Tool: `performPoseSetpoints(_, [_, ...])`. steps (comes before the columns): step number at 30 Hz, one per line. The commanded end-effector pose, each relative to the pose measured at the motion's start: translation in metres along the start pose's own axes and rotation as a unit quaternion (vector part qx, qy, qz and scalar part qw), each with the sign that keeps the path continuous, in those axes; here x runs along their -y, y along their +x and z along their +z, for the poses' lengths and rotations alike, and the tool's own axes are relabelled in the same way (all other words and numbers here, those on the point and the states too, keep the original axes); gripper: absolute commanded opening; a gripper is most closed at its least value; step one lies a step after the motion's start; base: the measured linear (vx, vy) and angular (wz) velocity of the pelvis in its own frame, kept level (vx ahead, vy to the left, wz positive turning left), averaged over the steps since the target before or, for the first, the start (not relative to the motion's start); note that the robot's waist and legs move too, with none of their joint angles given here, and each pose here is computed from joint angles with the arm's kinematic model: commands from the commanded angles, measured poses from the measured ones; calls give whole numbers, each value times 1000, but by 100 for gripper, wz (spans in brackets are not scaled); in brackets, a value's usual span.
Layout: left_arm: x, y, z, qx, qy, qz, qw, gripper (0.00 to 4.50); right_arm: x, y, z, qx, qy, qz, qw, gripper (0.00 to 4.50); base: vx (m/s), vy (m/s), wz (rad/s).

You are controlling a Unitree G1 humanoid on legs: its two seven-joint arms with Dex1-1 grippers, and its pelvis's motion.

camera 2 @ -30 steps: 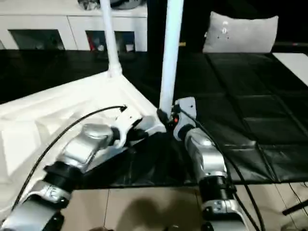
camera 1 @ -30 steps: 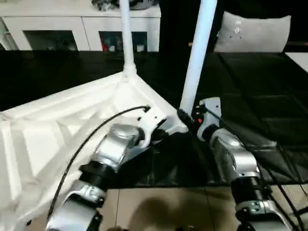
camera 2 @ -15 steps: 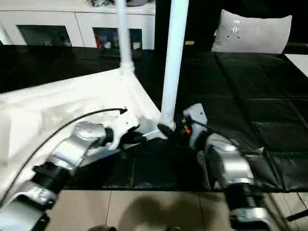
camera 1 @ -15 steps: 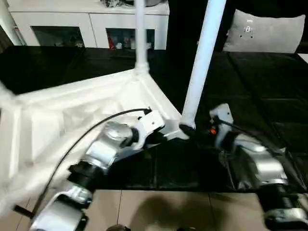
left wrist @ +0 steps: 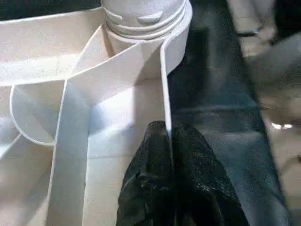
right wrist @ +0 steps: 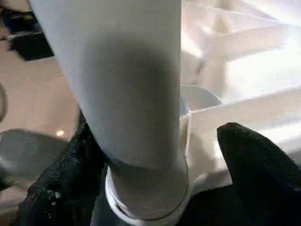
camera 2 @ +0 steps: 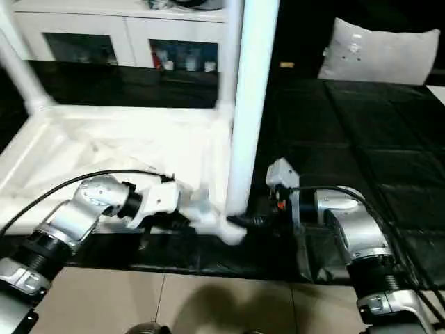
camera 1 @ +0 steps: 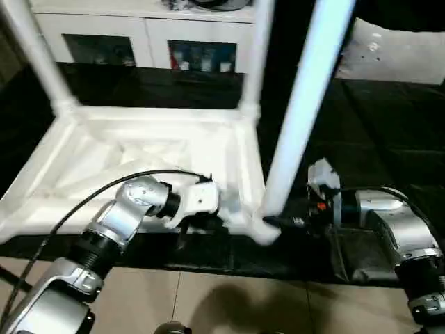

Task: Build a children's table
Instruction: Rotate leg to tighten

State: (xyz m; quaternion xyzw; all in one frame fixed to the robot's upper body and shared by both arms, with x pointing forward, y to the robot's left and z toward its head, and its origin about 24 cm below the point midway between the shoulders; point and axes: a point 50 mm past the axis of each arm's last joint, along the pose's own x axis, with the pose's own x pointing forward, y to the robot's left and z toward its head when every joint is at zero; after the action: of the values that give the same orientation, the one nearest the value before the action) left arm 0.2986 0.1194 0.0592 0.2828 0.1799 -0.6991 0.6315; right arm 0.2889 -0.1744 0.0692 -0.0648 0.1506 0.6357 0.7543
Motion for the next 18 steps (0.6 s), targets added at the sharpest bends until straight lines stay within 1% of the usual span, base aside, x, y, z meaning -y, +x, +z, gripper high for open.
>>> performPoseSetpoints(1, [8,7,-2,-20,17,-59,998,0,-1,-1,1,-2,7,21,1000,354,0,0,0])
performPoseSetpoints(2, [8,7,-2,-20,18,-63,998,0,-2,-1,0,-2,10,26,1000,341,0,0,0])
performPoseSetpoints(3, [9,6,-2,-20,19,-69,997,0,-3,0,0,-3,14,33,999,341,0,0,0])
performPoseSetpoints(5, [9,6,-1,-21,21,-76,997,0,-4,1,-2,-4,18,42,999,312,0,0,0])
performPoseSetpoints(8, [9,5,-2,-22,26,-81,996,0,-7,3,-4,-2,26,57,998,296,0,0,0])
performPoseSetpoints(10, [9,5,-1,-22,26,-83,996,0,-8,3,-4,-1,28,61,998,267,0,0,0])
performPoseSetpoints(12, [10,6,-2,-20,28,-86,996,0,-10,4,-5,1,33,69,997,261,0,0,0])
performPoseSetpoints(14, [9,6,-2,-16,26,-83,996,0,-11,4,-6,6,39,73,997,233,0,0,0])
performPoseSetpoints(16, [8,7,0,-3,12,-72,997,0,-13,5,-6,20,50,72,996,221,0,0,0])
performPoseSetpoints(17, [7,8,1,9,-7,-60,998,0,-15,7,-5,35,61,67,995,216,0,0,0])
performPoseSetpoints(18, [6,10,3,17,-18,-49,998,0,-15,9,-5,41,64,56,996,211,0,0,0])
